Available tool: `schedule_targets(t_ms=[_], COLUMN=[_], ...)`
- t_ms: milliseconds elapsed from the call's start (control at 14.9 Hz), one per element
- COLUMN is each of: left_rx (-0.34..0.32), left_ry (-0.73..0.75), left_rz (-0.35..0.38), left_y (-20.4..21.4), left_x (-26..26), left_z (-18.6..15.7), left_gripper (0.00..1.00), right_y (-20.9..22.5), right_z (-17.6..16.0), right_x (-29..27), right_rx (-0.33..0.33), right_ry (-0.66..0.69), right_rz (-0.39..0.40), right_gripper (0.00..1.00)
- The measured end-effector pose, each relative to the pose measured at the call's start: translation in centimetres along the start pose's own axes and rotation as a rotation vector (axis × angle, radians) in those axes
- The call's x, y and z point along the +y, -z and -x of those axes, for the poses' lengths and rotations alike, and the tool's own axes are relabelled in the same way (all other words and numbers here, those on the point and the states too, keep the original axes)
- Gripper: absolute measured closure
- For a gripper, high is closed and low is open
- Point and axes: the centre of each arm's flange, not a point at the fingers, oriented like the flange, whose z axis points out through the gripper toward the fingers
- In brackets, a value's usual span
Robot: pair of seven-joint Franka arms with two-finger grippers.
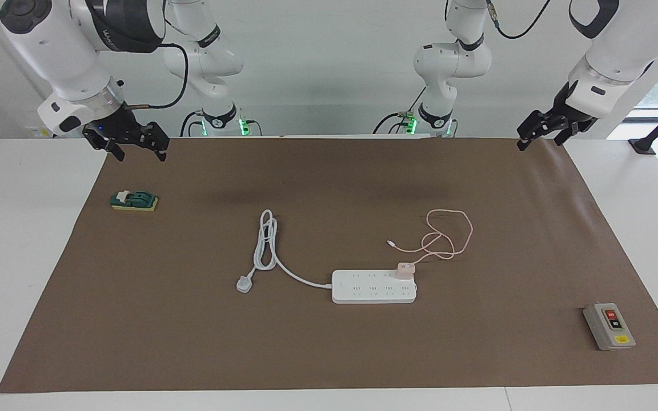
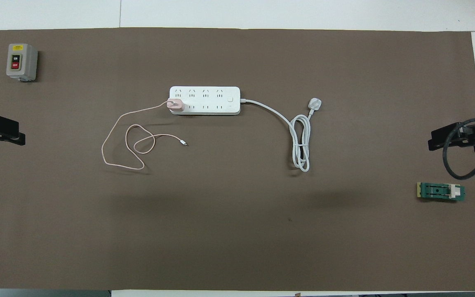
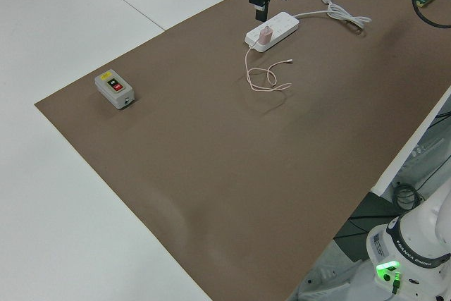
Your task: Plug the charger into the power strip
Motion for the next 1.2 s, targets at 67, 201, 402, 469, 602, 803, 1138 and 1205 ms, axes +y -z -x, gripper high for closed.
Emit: schedule_targets(t_ms=[67, 201, 402, 469, 602, 803, 1138, 1205], left_rx=[-0.001, 0.018, 0.037, 0.033, 0.028, 0.030, 0.030, 0.030], left_ry=[-0.005, -0.008, -0.028, -0.052, -0.086, -0.100, -0.123, -0.123], left_rz=[-0.001, 0.001, 0.004, 0.004, 0.003, 0.003, 0.002, 0.002], left_y=[-0.2, -0.6, -2.7, -3.2, -3.5, -3.4, -3.5, -3.4], left_x=[0.4, 0.5, 0.7, 0.9, 1.0, 1.3, 2.4, 2.4], left_z=[0.0, -0.3, -0.4, -0.2, 0.3, 0.6, 0.8, 0.8], left_gripper=[0.00, 0.00, 0.00, 0.00, 0.00, 0.00, 0.00, 0.00], right_y=[0.0, 0.0, 0.0, 0.0, 0.0, 0.0, 0.0, 0.0], right_z=[0.0, 0.0, 0.0, 0.0, 0.0, 0.0, 0.0, 0.0], right_x=[0.0, 0.0, 0.0, 0.0, 0.0, 0.0, 0.0, 0.0], right_rx=[0.000, 0.000, 0.000, 0.000, 0.000, 0.000, 0.000, 0.000], right_ry=[0.000, 0.000, 0.000, 0.000, 0.000, 0.000, 0.000, 0.000], right_rz=[0.000, 0.000, 0.000, 0.000, 0.000, 0.000, 0.000, 0.000], right_gripper=[0.00, 0.00, 0.00, 0.00, 0.00, 0.00, 0.00, 0.00])
